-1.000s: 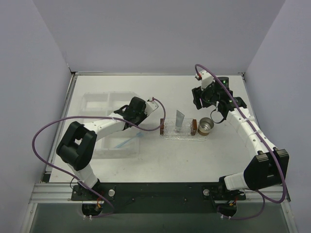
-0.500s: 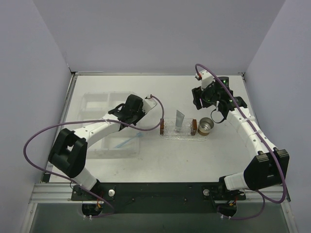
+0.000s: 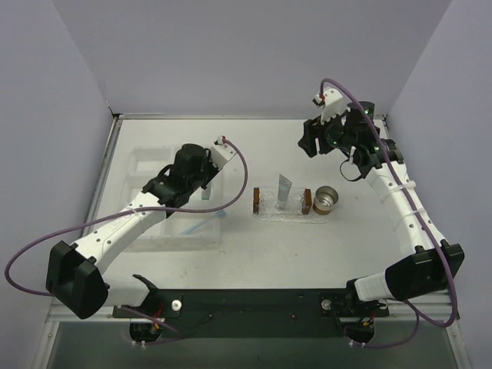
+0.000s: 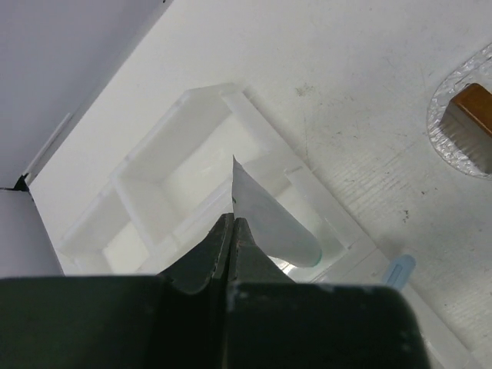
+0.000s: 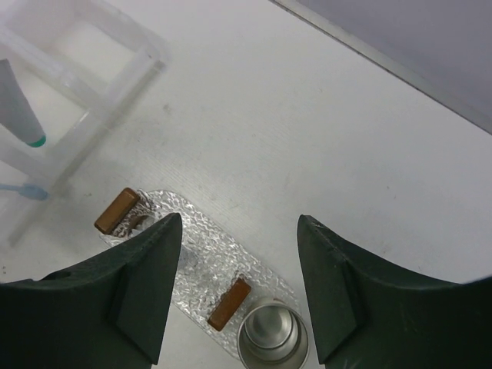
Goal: Prepare toiletry sets of a toothbrush and toothpaste on the tray
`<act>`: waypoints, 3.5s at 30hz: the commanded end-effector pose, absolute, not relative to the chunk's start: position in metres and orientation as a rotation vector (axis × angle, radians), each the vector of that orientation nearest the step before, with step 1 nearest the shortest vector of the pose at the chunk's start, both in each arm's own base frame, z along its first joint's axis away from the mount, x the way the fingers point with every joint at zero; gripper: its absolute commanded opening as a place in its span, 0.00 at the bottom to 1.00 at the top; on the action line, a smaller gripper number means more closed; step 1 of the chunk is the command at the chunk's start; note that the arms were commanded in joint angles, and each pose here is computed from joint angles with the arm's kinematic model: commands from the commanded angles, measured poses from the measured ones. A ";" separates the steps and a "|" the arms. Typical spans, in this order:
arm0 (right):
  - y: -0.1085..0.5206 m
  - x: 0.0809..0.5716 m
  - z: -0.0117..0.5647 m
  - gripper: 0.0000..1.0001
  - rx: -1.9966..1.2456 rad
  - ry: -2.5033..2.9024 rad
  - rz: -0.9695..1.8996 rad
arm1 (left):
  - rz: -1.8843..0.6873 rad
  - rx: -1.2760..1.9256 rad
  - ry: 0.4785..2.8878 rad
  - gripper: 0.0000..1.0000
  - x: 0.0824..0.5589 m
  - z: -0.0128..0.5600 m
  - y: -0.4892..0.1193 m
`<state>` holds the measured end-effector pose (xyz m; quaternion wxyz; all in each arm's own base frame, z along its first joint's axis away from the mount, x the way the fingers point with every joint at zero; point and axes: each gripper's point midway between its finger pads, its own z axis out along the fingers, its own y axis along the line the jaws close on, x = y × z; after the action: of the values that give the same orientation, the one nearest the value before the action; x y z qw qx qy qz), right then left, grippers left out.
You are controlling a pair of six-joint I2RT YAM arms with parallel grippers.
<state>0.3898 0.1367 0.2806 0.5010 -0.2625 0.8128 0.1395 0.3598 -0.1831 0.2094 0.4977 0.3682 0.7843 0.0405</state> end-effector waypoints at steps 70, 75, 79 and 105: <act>0.352 0.327 0.331 0.73 -1.238 1.494 1.345 | -0.557 0.801 1.465 0.00 0.298 0.418 -0.224; 0.366 0.316 0.333 0.75 -1.272 1.462 1.402 | -0.586 0.800 1.469 0.00 0.294 0.420 -0.226; 0.374 0.314 0.333 0.76 -1.289 1.453 1.428 | -0.606 0.803 1.471 0.00 0.292 0.420 -0.228; 0.377 0.297 0.322 0.00 -1.339 1.504 1.360 | -0.520 0.793 1.505 0.00 0.303 0.399 -0.219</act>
<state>0.3013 0.3886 0.3057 0.3052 -0.4923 0.5945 0.5577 0.3000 -0.2227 0.3769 0.5930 0.3486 0.6837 -0.2438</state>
